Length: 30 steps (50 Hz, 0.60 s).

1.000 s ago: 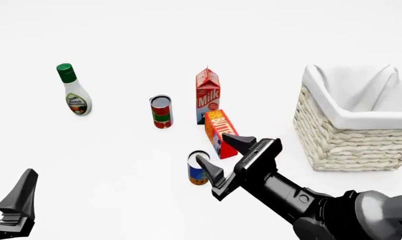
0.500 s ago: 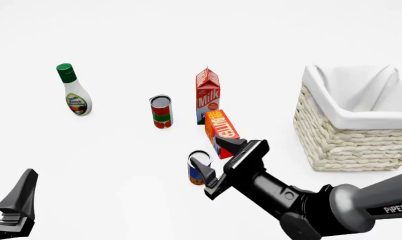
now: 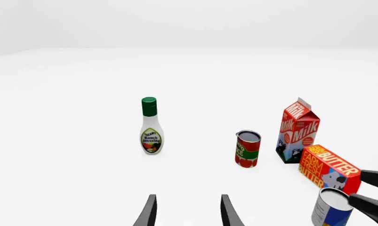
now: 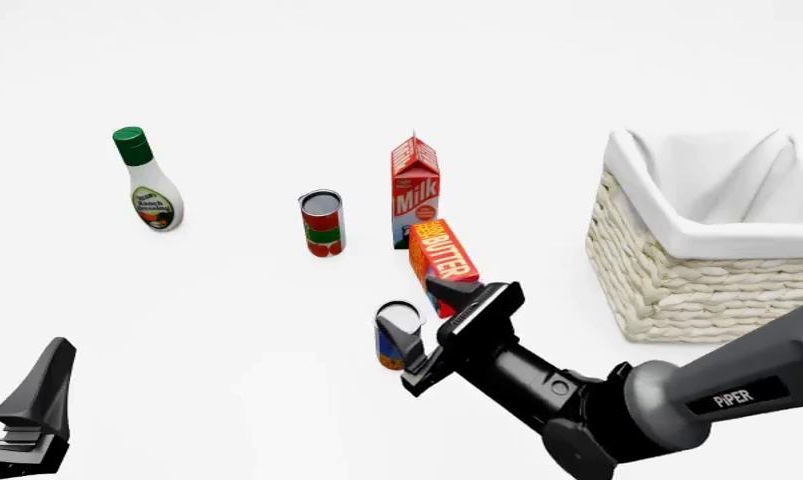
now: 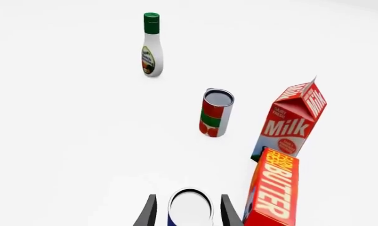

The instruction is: Pick the alphabet soup and place it in the basket.

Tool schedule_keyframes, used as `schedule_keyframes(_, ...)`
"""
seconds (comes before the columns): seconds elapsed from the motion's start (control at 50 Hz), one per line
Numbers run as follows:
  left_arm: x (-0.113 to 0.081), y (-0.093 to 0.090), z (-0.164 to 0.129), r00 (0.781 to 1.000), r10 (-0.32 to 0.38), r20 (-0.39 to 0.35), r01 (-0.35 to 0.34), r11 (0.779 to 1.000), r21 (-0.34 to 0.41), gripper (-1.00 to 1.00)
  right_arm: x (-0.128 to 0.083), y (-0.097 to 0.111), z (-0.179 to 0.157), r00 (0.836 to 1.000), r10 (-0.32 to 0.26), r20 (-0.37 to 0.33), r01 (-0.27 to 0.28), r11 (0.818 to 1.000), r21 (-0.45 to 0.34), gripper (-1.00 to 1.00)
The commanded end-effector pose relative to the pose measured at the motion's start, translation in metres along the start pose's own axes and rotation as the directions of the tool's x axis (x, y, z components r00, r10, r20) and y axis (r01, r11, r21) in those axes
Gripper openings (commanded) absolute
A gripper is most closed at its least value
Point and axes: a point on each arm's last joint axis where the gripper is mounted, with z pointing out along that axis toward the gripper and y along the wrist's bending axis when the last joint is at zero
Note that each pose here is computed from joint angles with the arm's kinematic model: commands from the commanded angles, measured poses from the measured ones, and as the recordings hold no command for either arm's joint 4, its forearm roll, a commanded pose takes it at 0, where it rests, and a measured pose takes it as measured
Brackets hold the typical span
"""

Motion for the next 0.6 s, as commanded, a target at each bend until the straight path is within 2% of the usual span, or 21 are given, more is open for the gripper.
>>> schedule_keyframes(0.02,0.000,0.000,0.000,1.000,0.000,0.000,0.000,1.000,0.000,1.00,0.007,0.000,0.007,1.000,0.009,-0.011,-0.009,1.000,0.001,1.00)
schedule_keyframes(0.6,0.000,0.000,0.000,1.000,0.000,0.000,0.000,1.000,0.000,1.00,0.024,-0.004,0.023,0.999,0.027,-0.041,-0.026,1.000,0.015,1.00)
